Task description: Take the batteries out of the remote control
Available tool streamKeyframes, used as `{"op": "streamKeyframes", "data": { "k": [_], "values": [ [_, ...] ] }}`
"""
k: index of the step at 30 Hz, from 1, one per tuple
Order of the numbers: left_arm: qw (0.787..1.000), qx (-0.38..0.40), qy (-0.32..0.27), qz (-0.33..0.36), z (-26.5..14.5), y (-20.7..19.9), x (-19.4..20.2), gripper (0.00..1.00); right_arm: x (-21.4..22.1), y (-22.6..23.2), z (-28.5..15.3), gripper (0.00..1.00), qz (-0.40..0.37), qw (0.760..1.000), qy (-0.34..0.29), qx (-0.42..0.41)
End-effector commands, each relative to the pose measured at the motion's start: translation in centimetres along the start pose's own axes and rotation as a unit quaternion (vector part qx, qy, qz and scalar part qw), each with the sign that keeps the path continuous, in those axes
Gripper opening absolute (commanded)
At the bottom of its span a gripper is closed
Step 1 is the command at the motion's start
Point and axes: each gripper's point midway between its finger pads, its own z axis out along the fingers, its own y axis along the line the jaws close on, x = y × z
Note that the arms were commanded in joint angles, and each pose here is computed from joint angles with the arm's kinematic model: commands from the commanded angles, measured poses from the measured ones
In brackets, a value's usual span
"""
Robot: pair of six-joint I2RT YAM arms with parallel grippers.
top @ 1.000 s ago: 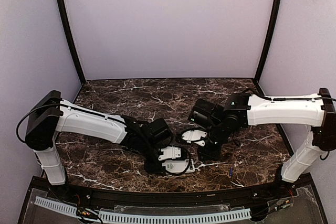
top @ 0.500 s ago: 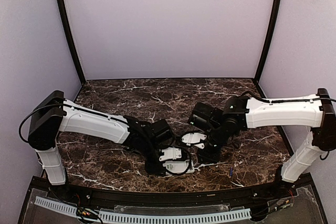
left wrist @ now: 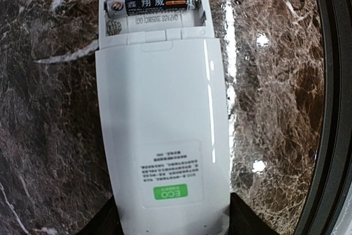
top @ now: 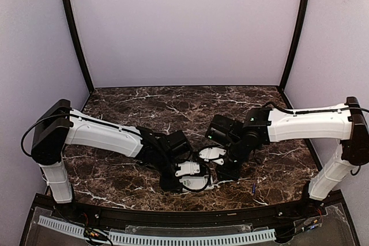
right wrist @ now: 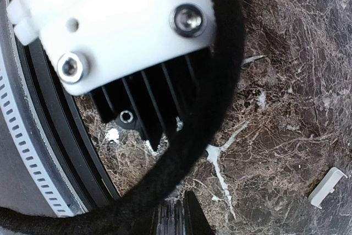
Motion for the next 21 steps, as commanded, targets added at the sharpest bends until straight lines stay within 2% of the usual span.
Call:
{"op": "streamKeyframes", "data": {
  "k": [1,21],
  "values": [
    [1.000,-0.002,0.004,-0.006,-0.5,0.2,-0.2,0.00,0.5,0.3,0.8,0.00,0.002,1.000,0.014,-0.005],
    [1.000,0.006,0.004,-0.015,-0.2,-0.1,0.0,0.00,1.1,-0.2,2.1,0.00,0.014,0.999,0.041,0.018]
  ]
}}
